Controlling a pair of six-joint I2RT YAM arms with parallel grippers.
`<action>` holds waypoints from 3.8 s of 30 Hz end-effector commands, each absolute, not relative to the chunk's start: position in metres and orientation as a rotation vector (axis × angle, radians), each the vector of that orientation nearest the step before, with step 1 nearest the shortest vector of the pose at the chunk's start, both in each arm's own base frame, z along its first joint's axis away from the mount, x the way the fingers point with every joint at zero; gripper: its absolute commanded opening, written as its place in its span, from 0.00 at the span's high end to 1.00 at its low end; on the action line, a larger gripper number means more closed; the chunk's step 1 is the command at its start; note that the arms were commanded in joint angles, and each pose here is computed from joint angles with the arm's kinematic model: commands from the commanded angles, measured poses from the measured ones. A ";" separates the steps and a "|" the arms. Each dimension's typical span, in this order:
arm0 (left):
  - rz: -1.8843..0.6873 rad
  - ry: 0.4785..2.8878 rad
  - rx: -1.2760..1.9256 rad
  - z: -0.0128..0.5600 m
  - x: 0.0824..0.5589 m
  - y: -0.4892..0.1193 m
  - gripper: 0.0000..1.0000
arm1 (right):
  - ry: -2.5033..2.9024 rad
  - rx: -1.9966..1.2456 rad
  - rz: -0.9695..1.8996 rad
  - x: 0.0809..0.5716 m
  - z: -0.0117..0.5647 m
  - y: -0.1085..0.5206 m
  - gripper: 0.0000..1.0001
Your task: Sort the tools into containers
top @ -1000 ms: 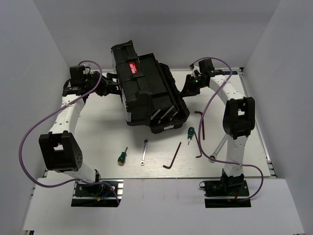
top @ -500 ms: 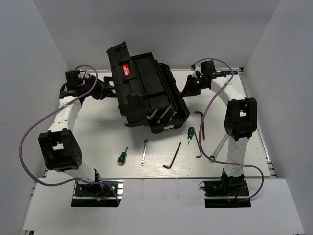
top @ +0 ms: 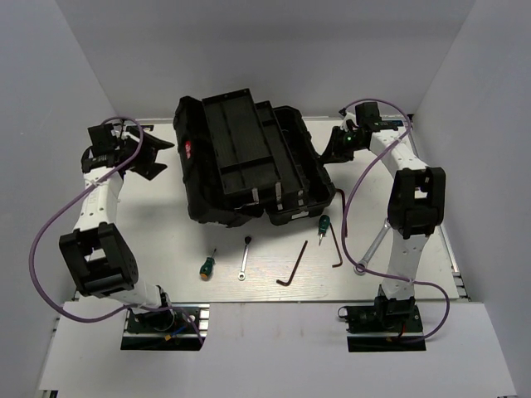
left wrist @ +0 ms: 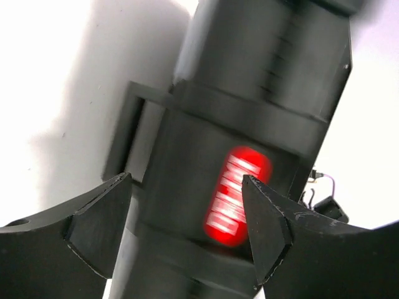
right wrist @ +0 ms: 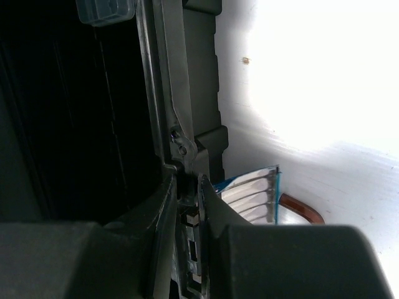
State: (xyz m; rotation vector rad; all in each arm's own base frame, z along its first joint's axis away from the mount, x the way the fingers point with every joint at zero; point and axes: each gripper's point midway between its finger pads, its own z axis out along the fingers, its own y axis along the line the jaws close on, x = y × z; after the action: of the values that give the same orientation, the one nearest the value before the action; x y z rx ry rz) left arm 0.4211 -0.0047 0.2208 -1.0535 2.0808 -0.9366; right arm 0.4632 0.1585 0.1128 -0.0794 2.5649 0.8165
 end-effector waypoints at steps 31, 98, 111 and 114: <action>-0.453 2.400 -0.526 0.224 0.317 -0.040 0.15 | 2.682 -0.238 0.815 0.383 0.123 0.124 0.40; -0.084 2.479 -0.311 0.215 0.395 -0.070 0.24 | 2.522 -0.296 1.030 0.434 0.169 0.149 0.36; -0.133 2.259 -0.273 0.305 0.345 -0.057 0.80 | 2.498 -0.323 0.471 0.399 0.178 0.056 1.00; -0.274 2.287 -0.162 0.291 0.317 -0.078 0.95 | 2.663 -0.405 0.595 0.355 0.150 0.061 1.00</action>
State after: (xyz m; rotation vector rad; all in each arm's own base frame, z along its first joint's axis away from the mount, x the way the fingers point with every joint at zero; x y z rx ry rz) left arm 0.3457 -0.0627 0.2847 -0.2602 2.3013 -0.1530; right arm 0.3807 0.0764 0.1842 -0.3393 2.5176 0.6305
